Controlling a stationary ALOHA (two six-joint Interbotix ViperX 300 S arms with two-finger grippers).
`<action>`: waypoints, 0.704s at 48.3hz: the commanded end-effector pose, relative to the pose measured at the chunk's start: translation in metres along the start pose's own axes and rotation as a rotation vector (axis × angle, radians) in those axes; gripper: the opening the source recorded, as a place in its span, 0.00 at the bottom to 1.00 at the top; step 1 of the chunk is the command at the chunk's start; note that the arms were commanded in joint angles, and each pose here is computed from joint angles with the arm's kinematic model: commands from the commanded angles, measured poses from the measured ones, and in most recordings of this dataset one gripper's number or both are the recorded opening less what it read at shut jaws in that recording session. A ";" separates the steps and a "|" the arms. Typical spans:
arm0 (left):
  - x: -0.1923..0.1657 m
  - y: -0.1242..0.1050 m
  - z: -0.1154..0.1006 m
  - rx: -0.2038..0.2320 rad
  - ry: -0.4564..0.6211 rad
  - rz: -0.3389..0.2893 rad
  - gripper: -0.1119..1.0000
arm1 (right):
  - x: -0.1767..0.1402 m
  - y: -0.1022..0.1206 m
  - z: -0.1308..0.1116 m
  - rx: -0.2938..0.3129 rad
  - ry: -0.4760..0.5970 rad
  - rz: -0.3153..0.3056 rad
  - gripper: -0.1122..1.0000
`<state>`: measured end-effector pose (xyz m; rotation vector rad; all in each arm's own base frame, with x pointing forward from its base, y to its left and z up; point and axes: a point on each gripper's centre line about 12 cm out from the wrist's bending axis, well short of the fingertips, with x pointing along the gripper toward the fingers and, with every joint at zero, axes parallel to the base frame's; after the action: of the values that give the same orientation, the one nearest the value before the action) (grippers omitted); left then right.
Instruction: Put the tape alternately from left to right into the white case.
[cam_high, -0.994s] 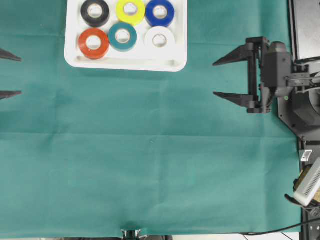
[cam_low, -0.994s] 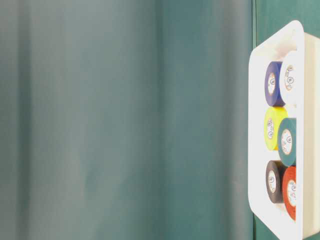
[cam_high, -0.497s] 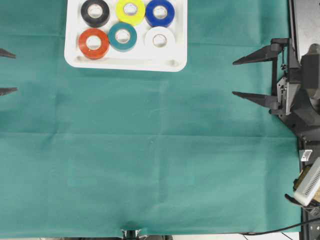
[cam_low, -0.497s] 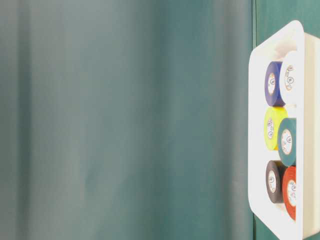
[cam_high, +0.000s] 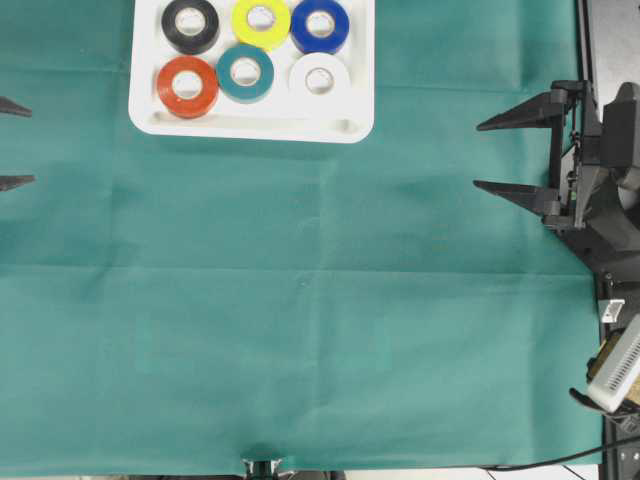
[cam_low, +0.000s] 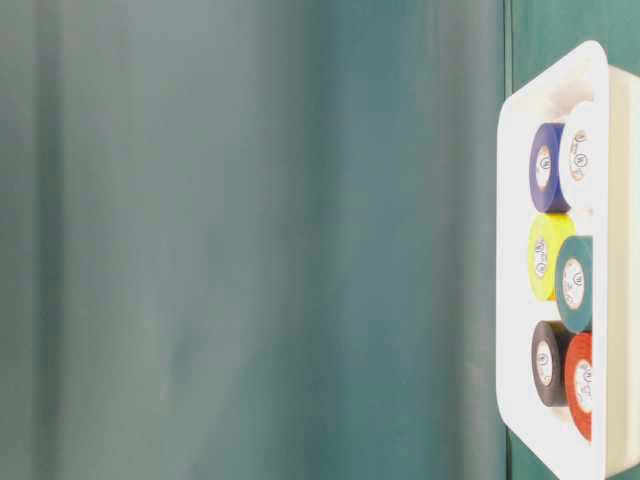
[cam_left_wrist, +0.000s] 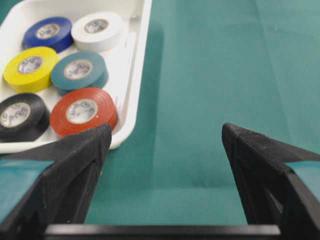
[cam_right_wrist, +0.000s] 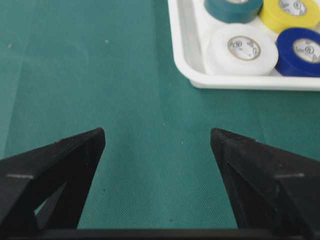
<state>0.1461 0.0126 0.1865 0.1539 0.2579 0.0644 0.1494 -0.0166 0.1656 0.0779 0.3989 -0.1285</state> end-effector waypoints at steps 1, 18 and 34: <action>0.000 0.001 0.002 0.000 -0.005 0.006 0.93 | 0.000 0.001 0.002 -0.001 -0.004 0.004 0.80; 0.000 0.000 -0.007 0.000 0.010 0.003 0.93 | 0.000 0.000 0.001 -0.010 0.001 0.000 0.80; -0.001 -0.001 -0.014 0.000 0.027 0.003 0.93 | 0.000 0.000 0.001 -0.014 -0.001 0.003 0.80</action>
<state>0.1401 0.0127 0.1691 0.1514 0.2934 0.0659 0.1483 -0.0167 0.1629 0.0688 0.4080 -0.1287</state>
